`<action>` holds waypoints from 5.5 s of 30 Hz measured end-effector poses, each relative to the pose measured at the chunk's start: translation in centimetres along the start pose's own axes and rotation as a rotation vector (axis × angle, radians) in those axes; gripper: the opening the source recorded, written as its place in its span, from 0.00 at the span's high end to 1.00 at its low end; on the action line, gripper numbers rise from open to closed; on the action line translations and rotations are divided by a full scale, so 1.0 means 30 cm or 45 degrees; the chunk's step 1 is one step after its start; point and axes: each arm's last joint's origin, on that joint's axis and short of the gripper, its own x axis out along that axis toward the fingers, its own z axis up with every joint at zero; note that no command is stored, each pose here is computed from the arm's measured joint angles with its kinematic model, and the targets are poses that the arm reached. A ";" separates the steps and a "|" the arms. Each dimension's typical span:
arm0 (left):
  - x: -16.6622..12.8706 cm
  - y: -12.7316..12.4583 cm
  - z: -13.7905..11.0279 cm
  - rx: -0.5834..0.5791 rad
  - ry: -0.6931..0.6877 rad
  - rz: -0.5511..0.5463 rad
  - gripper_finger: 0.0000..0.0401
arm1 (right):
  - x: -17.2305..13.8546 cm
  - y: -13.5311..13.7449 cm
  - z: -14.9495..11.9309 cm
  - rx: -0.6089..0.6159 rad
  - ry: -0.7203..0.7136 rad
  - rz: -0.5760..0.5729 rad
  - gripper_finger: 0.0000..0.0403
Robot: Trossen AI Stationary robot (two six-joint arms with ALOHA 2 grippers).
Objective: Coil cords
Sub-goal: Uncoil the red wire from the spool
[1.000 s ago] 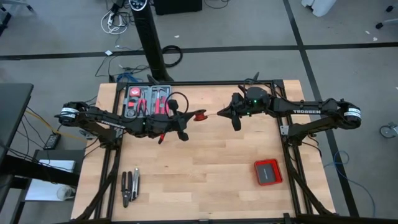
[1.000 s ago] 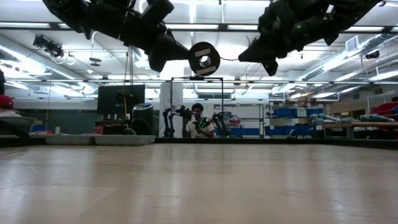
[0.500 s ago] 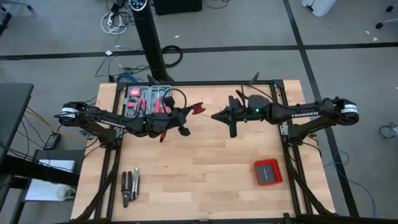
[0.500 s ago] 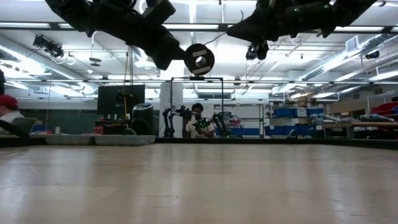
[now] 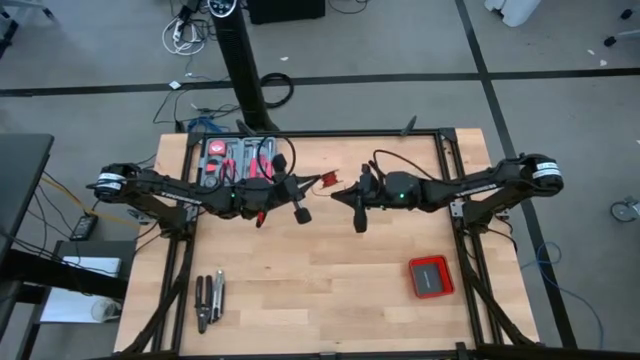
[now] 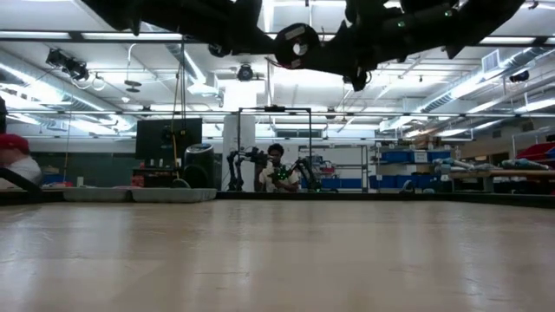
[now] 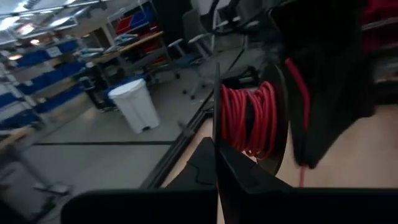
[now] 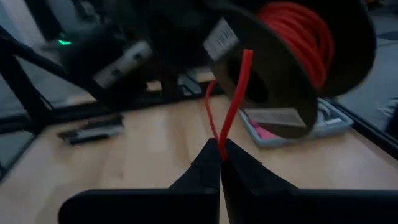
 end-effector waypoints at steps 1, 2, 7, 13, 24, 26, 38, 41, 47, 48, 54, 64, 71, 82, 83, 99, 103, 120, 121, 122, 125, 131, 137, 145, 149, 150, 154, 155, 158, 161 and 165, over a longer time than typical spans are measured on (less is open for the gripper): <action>-0.001 -0.001 0.000 -0.011 -0.002 -0.012 1.00 | -0.008 -0.001 -0.003 -0.008 0.031 -0.029 1.00; -0.003 0.000 0.001 -0.016 0.004 -0.020 1.00 | -0.020 -0.004 -0.002 -0.014 0.059 -0.059 1.00; -0.017 0.009 0.005 0.000 0.033 -0.044 1.00 | -0.100 -0.024 0.023 -0.034 0.147 -0.206 1.00; -0.042 0.042 0.028 0.033 0.045 -0.014 1.00 | -0.190 -0.047 0.060 -0.052 0.154 -0.397 1.00; -0.048 0.059 -0.032 0.238 0.299 0.138 1.00 | -0.274 -0.044 0.120 -0.081 0.030 -0.459 1.00; -0.049 0.062 -0.038 0.252 0.327 0.162 1.00 | -0.280 -0.032 0.133 -0.109 -0.008 -0.414 1.00; -0.046 0.064 -0.026 0.058 0.269 0.197 1.00 | -0.201 0.027 0.134 -0.153 -0.091 0.095 1.00; -0.044 0.066 -0.014 0.016 0.226 0.206 1.00 | -0.159 0.029 0.098 -0.134 -0.015 0.156 1.00; -0.040 0.061 0.008 -0.055 0.126 0.097 1.00 | -0.095 -0.005 0.022 -0.067 0.178 0.106 1.00; -0.040 0.059 0.011 -0.065 0.111 0.071 1.00 | -0.091 -0.015 0.011 -0.054 0.214 0.077 1.00; -0.040 0.052 0.012 -0.039 0.095 -0.021 1.00 | -0.126 -0.068 -0.009 0.002 0.329 -0.277 1.00; -0.073 0.089 0.016 0.061 0.186 0.100 1.00 | -0.265 -0.111 0.060 -0.033 0.243 -0.648 1.00; -0.087 0.103 0.003 0.116 0.272 0.161 1.00 | -0.316 -0.071 0.131 -0.115 0.038 -0.575 1.00; -0.086 0.108 -0.005 0.124 0.301 0.172 1.00 | -0.260 0.026 0.162 -0.250 -0.134 -0.062 1.00; -0.086 0.108 -0.003 0.119 0.293 0.173 1.00 | -0.251 0.030 0.159 -0.252 -0.137 -0.020 1.00; -0.080 0.116 0.041 -0.051 0.127 0.209 1.00 | -0.081 0.035 0.061 -0.195 -0.029 0.407 1.00; -0.078 0.111 0.056 -0.117 0.055 0.109 1.00 | -0.018 0.006 0.003 -0.196 0.055 0.261 1.00; -0.072 0.116 -0.011 0.005 0.262 -0.035 1.00 | -0.176 -0.112 0.027 -0.225 0.255 -0.809 1.00; -0.071 0.122 -0.021 0.023 0.301 -0.014 1.00 | -0.194 -0.107 0.045 -0.237 0.221 -0.817 1.00; -0.071 0.126 -0.030 0.036 0.332 0.005 1.00 | -0.210 -0.099 0.065 -0.245 0.173 -0.810 1.00; -0.072 0.133 -0.043 0.055 0.382 0.030 1.00 | -0.253 -0.071 0.127 -0.281 0.020 -0.750 1.00; -0.065 0.139 -0.021 0.039 0.299 0.048 1.00 | -0.329 0.005 0.190 -0.332 -0.164 -0.373 1.00; -0.064 0.140 -0.014 0.029 0.272 0.064 1.00 | -0.363 0.065 0.209 -0.452 -0.272 0.198 1.00; -0.059 0.149 0.023 -0.048 0.144 0.124 1.00 | -0.307 0.094 0.174 -0.461 -0.212 0.463 1.00; -0.062 0.142 0.039 -0.074 0.090 0.119 1.00 | -0.224 0.093 0.139 -0.461 -0.169 0.427 1.00; -0.063 0.141 0.043 -0.082 0.074 0.113 1.00 | -0.200 0.091 0.126 -0.461 -0.151 0.415 1.00; -0.064 0.136 0.066 -0.119 -0.021 0.037 1.00 | -0.097 0.071 0.054 -0.399 -0.029 0.297 1.00; -0.064 0.135 0.071 -0.126 -0.046 0.011 1.00 | -0.075 0.063 0.033 -0.384 0.013 0.258 1.00; -0.065 0.133 0.083 -0.146 -0.104 -0.047 1.00 | -0.018 0.038 -0.030 -0.325 0.130 0.111 1.00; -0.066 0.131 0.089 -0.155 -0.133 -0.093 1.00 | 0.007 0.004 -0.079 -0.277 0.248 -0.076 1.00; -0.065 0.124 0.078 -0.110 -0.101 -0.148 1.00 | -0.018 -0.060 -0.097 -0.190 0.374 -0.413 1.00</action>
